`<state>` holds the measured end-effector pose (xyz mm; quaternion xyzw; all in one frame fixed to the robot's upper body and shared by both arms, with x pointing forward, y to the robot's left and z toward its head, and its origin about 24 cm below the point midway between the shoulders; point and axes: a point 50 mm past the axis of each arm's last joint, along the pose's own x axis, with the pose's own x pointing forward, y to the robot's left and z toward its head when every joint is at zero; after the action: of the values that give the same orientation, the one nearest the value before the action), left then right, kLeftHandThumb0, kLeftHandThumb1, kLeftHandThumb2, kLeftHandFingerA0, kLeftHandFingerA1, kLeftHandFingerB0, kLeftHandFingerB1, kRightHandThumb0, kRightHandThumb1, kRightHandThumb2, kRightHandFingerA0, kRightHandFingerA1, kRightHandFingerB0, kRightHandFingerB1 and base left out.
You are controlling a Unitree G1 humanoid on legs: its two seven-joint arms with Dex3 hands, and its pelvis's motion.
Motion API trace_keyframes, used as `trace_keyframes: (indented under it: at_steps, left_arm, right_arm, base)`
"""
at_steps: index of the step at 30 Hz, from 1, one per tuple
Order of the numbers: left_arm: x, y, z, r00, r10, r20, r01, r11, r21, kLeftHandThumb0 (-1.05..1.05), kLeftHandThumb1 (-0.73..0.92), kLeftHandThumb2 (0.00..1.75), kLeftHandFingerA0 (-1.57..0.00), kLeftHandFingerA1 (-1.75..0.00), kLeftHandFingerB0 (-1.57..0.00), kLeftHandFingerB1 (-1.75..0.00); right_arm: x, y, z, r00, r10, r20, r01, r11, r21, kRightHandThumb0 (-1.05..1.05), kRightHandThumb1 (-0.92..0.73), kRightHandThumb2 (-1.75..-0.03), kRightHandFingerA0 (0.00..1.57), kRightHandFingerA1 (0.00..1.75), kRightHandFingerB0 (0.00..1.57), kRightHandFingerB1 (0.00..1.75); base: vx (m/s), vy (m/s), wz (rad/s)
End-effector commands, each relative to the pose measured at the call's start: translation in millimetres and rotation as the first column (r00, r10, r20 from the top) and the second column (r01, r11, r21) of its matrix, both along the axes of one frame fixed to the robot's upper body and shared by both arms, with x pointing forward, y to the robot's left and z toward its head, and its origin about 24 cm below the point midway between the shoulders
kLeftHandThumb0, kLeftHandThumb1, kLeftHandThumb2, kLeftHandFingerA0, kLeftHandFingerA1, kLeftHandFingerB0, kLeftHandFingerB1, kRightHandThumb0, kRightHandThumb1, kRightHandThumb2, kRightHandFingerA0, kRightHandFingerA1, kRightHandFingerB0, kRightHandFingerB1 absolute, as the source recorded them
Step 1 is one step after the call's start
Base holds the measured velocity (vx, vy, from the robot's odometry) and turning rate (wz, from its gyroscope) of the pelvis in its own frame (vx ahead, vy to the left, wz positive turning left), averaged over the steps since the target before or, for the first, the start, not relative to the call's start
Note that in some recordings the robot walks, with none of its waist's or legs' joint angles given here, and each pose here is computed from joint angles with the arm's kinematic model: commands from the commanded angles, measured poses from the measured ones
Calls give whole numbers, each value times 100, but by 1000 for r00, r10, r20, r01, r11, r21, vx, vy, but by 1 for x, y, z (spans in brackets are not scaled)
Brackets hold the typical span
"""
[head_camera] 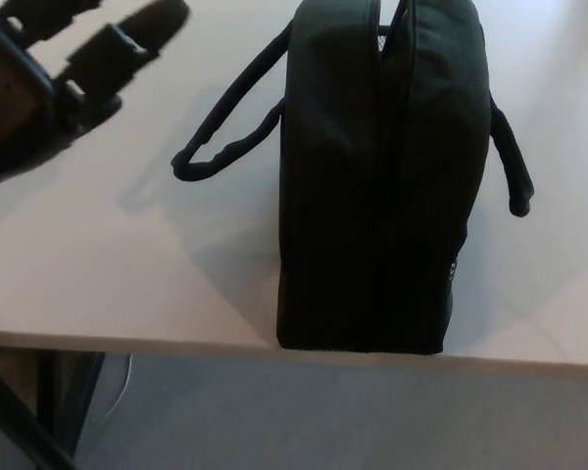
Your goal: A lunch bag is kept on the middle of the desk and the robot uses both its hands to grab the opening of the bag from the left and right and moves its hands away from each other to spread the bag open
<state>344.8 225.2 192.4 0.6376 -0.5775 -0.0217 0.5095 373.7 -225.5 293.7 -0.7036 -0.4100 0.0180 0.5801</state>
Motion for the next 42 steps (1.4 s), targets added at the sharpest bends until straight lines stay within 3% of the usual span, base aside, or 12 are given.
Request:
trace_keyframes:
  at_steps: [1,4,13,14,15,17,21,22,24,27,28,42]
  left_arm:
    - [2,-7,6,995,-62,83,53,992,110,-9,51,55,-21,-29,0,-24]
    - [0,-14,5,989,-125,75,114,983,143,-9,53,61,-23,-33,-9,-19]
    - [1,-41,1,971,-227,69,208,955,211,-9,49,58,-29,-33,-7,-25]
    - [1,-44,1,970,-234,69,215,954,210,-5,48,58,-28,-33,-7,-24]
    - [0,-48,0,966,-251,67,233,951,206,-5,49,58,-32,-35,-5,-27]
    - [1,-56,-2,958,-279,70,260,944,203,-4,47,62,-28,-36,-6,-21]
    - [-2,-68,-8,942,-333,43,321,929,183,-3,44,62,-27,-37,-5,-20]
    - [-3,-72,-11,939,-340,58,323,925,198,-4,44,63,-25,-37,-4,-18]
    - [-4,-75,-13,937,-345,60,326,922,206,-5,45,61,-25,-36,-6,-19]
    - [-5,-78,-15,936,-350,42,335,920,203,-5,46,63,-25,-36,-5,-18]
    - [-5,-81,-16,934,-357,29,345,919,192,-4,49,62,-28,-36,-5,-20]
    - [-6,-97,-27,915,-401,41,389,905,169,-2,49,63,-26,-38,-6,-27]
  right_arm:
    - [2,10,0,999,31,28,-28,993,-118,-49,-39,-66,39,43,32,40]
    - [4,19,-4,998,53,45,-46,988,-145,-48,-39,-66,41,42,34,40]
    - [9,51,-7,992,129,8,-125,970,-208,-46,-42,-67,38,42,33,41]
    - [9,55,-9,989,148,1,-144,969,-199,-37,-50,-55,45,35,39,33]
    - [9,58,-12,986,165,0,-162,967,-196,-44,-41,-65,46,44,37,41]
    - [9,63,-20,982,186,5,-181,962,-203,-35,-45,-54,51,36,41,34]
    - [10,65,-28,982,187,-34,-190,956,-225,-39,-41,-63,44,42,38,40]
    - [11,66,-28,981,191,-17,-190,955,-227,-33,-44,-54,51,37,43,35]
    - [11,67,-28,982,191,-9,-188,957,-222,-41,-39,-63,47,43,39,41]
    - [12,69,-27,981,194,-3,-190,959,-211,-33,-45,-54,50,37,42,34]
    - [12,71,-25,981,194,-5,-190,958,-216,-42,-40,-64,45,43,37,40]
    - [12,74,-48,976,208,-60,-216,949,-228,-43,-40,-64,42,42,32,39]
  base:
    - [0,0,0]
    - [0,0,0]
    - [0,0,0]
    - [0,0,0]
    - [0,0,0]
    - [0,0,0]
    - [0,0,0]
    - [0,0,0]
    - [0,0,0]
    - [0,0,0]
    - [0,0,0]
    - [0,0,0]
